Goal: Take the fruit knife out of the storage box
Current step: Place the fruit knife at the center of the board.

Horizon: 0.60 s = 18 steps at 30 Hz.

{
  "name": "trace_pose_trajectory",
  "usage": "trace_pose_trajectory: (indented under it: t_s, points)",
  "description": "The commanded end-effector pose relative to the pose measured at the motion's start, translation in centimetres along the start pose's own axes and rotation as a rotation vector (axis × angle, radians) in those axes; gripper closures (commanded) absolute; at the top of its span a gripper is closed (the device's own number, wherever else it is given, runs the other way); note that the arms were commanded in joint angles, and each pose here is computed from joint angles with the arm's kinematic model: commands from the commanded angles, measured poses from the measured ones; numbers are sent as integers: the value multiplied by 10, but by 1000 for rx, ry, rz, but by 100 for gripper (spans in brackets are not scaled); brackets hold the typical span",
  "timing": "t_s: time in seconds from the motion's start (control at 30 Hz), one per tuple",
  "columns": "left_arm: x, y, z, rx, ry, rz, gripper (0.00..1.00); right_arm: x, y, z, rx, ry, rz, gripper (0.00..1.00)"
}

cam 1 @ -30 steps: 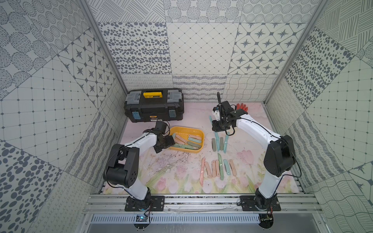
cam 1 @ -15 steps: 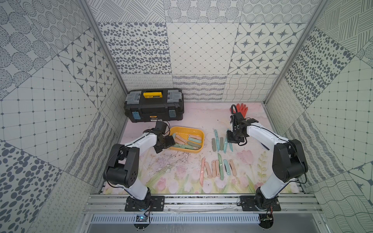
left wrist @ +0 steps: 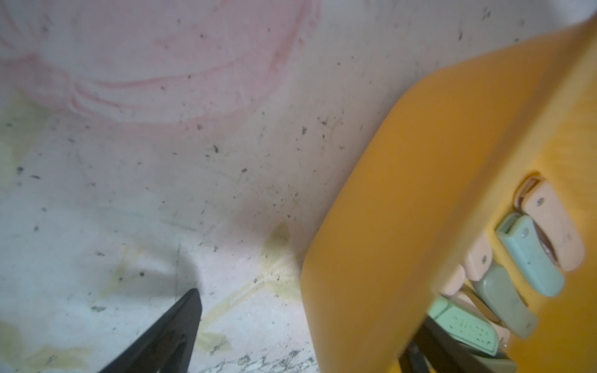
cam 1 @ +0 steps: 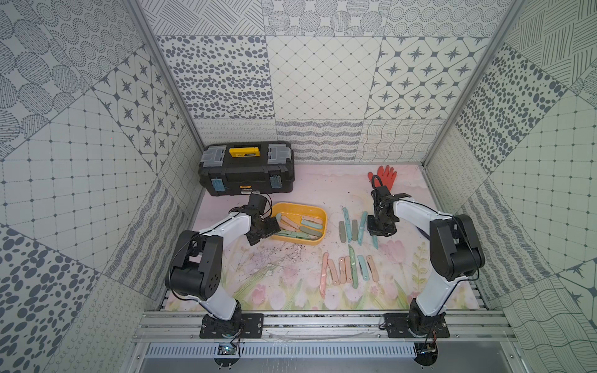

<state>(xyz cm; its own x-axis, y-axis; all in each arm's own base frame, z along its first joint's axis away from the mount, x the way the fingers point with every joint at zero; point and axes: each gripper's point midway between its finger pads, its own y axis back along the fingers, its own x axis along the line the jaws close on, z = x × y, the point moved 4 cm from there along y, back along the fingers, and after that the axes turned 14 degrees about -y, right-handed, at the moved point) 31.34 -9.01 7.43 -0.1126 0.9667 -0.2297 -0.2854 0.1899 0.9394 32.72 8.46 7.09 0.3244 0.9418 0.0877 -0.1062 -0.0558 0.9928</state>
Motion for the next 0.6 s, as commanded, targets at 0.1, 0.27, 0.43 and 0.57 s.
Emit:
trace_pose_trajectory:
  t_s: [0.1, 0.27, 0.43, 0.57]
  points:
    - [2, 2, 1, -3, -21, 7, 11, 3, -18, 11, -7, 13, -21, 83]
    - [2, 1, 0, 1, -20, 7, 11, 5, -22, 13, -10, 25, -15, 83]
    - [1, 0, 1, 3, -16, 2, 11, 11, -24, 17, -12, 45, -13, 83]
    - [2, 1, 2, -1, -15, 5, 11, 20, -27, 17, -10, 76, -20, 83]
